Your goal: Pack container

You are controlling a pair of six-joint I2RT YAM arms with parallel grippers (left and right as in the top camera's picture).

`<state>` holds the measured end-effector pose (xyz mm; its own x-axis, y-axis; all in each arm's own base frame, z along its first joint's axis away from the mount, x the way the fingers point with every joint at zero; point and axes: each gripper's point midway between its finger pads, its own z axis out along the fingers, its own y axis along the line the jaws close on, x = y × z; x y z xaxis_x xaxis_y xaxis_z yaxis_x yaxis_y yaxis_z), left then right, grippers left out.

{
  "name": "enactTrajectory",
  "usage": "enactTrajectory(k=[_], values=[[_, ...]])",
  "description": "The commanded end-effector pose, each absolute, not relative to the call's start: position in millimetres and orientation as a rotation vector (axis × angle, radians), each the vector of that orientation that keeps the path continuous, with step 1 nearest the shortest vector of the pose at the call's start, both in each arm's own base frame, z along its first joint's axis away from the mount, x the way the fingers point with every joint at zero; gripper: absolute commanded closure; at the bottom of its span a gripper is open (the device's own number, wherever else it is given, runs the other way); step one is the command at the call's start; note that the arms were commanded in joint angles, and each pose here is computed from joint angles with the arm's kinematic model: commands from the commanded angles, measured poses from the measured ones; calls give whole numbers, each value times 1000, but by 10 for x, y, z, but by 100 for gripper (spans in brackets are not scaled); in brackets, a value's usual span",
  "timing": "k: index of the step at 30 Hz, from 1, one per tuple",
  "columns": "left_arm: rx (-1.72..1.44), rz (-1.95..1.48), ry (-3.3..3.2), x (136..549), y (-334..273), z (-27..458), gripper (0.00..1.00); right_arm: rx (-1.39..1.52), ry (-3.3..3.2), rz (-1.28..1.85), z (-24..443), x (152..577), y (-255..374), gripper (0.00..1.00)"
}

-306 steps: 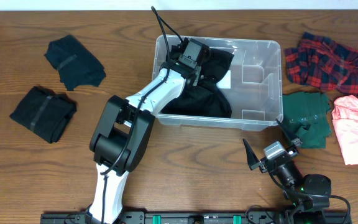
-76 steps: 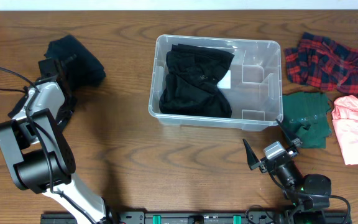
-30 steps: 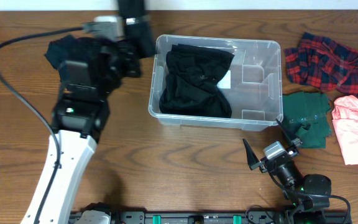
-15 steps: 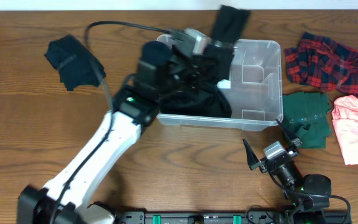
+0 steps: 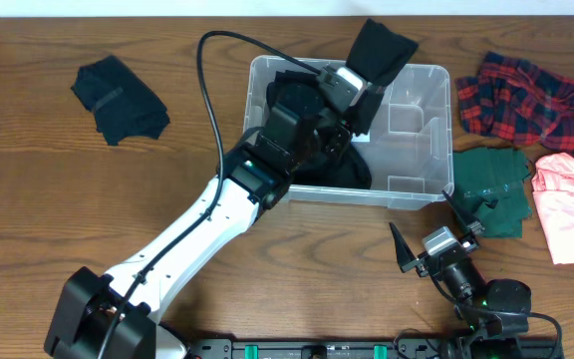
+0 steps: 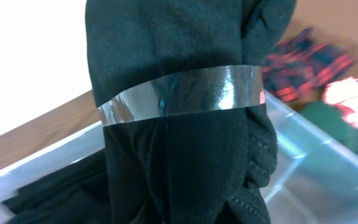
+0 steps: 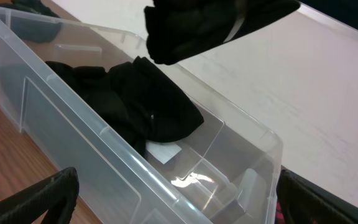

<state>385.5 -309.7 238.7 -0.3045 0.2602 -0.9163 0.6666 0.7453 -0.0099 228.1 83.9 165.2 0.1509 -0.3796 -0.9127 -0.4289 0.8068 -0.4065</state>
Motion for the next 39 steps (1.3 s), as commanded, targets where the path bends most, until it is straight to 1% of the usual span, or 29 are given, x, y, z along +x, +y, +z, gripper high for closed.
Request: enactTrajectory(k=[1, 4, 6, 11, 16, 20, 27, 29, 33, 36, 39], values=[[708, -189, 1857, 4030, -2833, 2418, 94, -709, 1447, 41, 1648, 2269, 861, 1], [638, -27, 1908, 4108, -2579, 2342, 94, -709, 1447, 41, 1648, 2269, 861, 1], [593, 7, 1941, 4114, -2492, 2298, 94, -709, 1447, 41, 1648, 2269, 861, 1], [344, -51, 2021, 4123, -2361, 2241, 94, -709, 1447, 41, 1648, 2269, 861, 1], [335, -56, 2031, 4150, -2384, 2171, 94, -709, 1447, 41, 1648, 2269, 861, 1], [494, 47, 2027, 4175, -2403, 2024, 94, -709, 1447, 41, 1648, 2269, 861, 1], [1075, 402, 1894, 4221, -2353, 1748, 94, -709, 1447, 41, 1648, 2269, 861, 1], [1200, 441, 1854, 4212, -2348, 1693, 94, -709, 1447, 41, 1648, 2269, 861, 1], [1426, 429, 1796, 4148, -2327, 1543, 94, -709, 1447, 41, 1648, 2269, 861, 1], [1440, 402, 1819, 4164, -2235, 1490, 94, -709, 1447, 41, 1648, 2269, 861, 1], [1466, 276, 1823, 4141, -2240, 1432, 94, -709, 1447, 41, 1648, 2269, 861, 1]])
